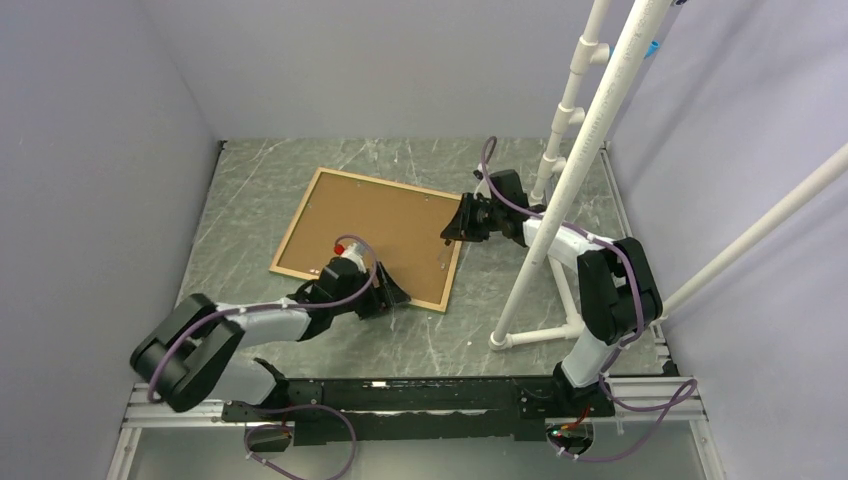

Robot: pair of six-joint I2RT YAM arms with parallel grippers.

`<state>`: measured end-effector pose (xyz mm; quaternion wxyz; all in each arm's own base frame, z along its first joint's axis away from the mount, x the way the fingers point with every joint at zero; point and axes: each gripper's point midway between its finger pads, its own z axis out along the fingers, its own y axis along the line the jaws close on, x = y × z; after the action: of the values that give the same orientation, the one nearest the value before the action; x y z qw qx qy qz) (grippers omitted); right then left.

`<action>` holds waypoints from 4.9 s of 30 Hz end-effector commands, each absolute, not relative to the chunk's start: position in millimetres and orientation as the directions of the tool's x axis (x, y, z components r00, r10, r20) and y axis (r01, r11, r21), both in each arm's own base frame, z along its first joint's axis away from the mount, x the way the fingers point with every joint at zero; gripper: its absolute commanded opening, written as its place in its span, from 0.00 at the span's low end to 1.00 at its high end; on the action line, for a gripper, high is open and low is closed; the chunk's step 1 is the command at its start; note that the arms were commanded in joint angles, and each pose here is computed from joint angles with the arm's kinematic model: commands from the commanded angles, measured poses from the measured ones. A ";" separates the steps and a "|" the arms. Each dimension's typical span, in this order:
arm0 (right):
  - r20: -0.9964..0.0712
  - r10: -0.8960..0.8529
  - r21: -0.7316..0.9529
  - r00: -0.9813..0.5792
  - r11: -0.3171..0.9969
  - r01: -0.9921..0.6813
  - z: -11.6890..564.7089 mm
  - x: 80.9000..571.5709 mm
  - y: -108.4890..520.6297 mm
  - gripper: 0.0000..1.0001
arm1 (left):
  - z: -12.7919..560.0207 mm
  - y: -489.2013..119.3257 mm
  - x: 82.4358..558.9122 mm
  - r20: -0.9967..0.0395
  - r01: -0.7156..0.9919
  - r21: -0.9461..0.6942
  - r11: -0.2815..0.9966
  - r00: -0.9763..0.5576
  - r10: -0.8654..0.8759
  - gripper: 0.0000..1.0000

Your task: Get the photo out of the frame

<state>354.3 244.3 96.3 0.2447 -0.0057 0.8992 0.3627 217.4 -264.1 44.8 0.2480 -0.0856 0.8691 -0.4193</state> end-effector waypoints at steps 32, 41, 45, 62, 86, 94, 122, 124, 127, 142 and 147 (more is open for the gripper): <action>-0.548 0.160 0.590 -0.821 0.770 -0.243 115.1 326.5 197.3 0.00 | 37.4 -161.1 234.1 -0.135 -0.703 -0.518 0.488 -0.496 -0.858 0.83; -0.577 0.164 0.560 -0.800 0.792 -0.242 124.6 330.0 189.6 0.00 | 26.8 -162.9 252.4 -0.151 -0.815 -0.326 0.478 -0.454 -0.878 0.78; -0.573 0.158 0.560 -0.804 0.792 -0.244 126.5 328.9 189.7 0.00 | 11.0 -154.5 247.8 -0.174 -0.853 -0.247 0.460 -0.428 -0.887 0.59; -0.645 0.173 0.477 -0.744 0.852 -0.216 135.2 347.4 172.8 0.00 | -13.2 -100.8 241.3 -0.499 -0.395 -0.048 0.918 -0.786 -0.364 0.00; -0.663 -0.042 0.301 -0.747 0.899 -0.318 105.7 368.2 205.2 0.00 | 19.2 -111.9 246.5 -0.546 -0.244 -0.136 0.960 -0.791 -0.278 0.00; -0.632 -0.011 0.305 -0.775 0.915 -0.262 98.8 356.7 196.7 0.00 | 18.7 -118.2 273.2 -0.490 -0.293 -0.115 0.949 -0.815 -0.310 0.00; -0.669 0.497 0.346 -0.553 0.866 0.360 97.2 320.4 127.8 0.00 | -18.5 -131.5 232.9 -0.255 -0.686 -0.278 0.672 -0.622 -0.741 0.00; -0.679 0.493 0.310 -0.544 0.864 0.396 94.1 320.2 119.8 0.00 | -18.4 -131.1 231.6 -0.252 -0.692 -0.282 0.665 -0.615 -0.747 0.00; -0.696 0.461 0.271 -0.551 0.879 0.392 89.5 328.1 118.8 0.00 | -20.0 -128.8 228.4 -0.260 -0.690 -0.290 0.663 -0.610 -0.749 0.00; -0.717 0.463 0.267 -0.522 0.873 0.407 75.0 349.9 123.2 0.00 | -18.5 -138.1 225.8 -0.259 -0.668 -0.295 0.684 -0.633 -0.730 0.00; -0.721 0.452 0.248 -0.524 0.876 0.414 72.9 359.3 125.7 0.00 | -13.8 -138.5 226.4 -0.273 -0.659 -0.287 0.695 -0.640 -0.719 0.00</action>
<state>345.3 123.1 71.3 0.4083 0.2383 0.8808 0.0261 284.8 -150.8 26.9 0.2866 -0.3737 0.8690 -0.1518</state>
